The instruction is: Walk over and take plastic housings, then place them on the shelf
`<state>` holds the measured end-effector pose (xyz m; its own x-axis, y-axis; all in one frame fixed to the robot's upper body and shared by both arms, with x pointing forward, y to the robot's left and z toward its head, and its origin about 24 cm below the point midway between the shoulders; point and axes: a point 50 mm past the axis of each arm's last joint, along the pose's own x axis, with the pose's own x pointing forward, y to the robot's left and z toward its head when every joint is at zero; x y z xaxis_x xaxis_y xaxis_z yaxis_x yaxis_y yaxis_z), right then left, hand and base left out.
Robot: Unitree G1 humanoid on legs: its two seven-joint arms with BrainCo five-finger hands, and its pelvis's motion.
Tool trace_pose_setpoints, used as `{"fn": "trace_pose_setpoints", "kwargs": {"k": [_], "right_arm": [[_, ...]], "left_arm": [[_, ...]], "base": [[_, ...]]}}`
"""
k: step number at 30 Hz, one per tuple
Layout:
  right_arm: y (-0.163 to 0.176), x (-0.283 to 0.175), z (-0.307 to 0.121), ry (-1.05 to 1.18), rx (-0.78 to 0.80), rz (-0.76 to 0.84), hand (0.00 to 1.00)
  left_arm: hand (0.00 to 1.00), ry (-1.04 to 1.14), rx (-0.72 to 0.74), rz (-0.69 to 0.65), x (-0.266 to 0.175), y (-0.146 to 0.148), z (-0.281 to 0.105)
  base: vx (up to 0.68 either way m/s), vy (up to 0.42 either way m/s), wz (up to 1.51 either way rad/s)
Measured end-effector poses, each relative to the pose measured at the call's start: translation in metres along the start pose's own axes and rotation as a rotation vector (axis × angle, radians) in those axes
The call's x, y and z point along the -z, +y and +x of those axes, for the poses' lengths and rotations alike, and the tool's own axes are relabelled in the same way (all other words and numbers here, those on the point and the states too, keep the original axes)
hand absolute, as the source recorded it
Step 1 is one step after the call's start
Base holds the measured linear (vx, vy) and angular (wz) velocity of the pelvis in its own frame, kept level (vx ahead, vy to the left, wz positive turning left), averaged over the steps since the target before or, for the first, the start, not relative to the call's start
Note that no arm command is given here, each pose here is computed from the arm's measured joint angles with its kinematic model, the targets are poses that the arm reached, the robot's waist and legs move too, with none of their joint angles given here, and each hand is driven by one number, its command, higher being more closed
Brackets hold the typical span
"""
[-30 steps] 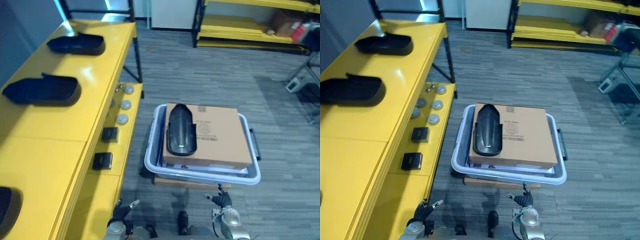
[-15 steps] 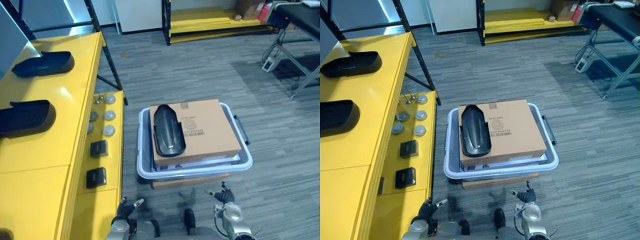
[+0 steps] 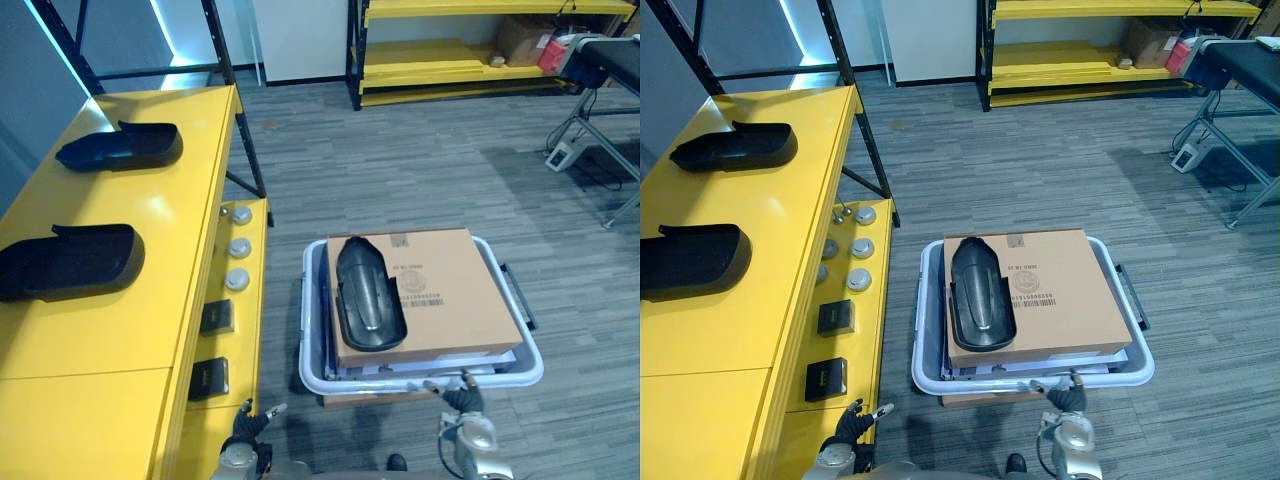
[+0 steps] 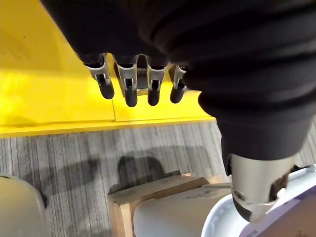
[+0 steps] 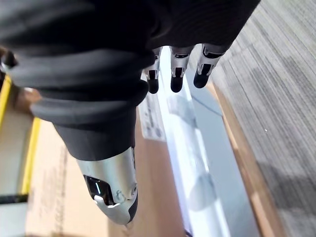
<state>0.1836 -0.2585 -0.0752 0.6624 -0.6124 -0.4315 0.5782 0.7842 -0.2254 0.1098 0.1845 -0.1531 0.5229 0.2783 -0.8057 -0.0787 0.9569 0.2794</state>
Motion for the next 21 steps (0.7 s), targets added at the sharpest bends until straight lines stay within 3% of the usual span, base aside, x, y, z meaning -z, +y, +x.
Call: {"fn": "trace_pose_setpoints", "kwargs": {"k": [6,10,21], "right_arm": [[-0.001,-0.056,-0.001,-0.241,0.018,0.070,0.00],[0.016,-0.087,-0.005,-0.375,-0.039,0.057,0.00],[0.074,-0.116,0.001,-0.472,-0.210,-0.227,0.00]], "left_arm": [[0.00,0.004,-0.015,-0.006,0.002,0.008,0.001],[0.00,0.001,0.003,-0.009,0.002,0.006,0.000],[0.00,-0.031,0.002,-0.014,-0.002,0.006,0.000]], "base": [[-0.04,0.006,0.02],[-0.09,-0.071,0.03],[-0.11,-0.060,0.12]]}}
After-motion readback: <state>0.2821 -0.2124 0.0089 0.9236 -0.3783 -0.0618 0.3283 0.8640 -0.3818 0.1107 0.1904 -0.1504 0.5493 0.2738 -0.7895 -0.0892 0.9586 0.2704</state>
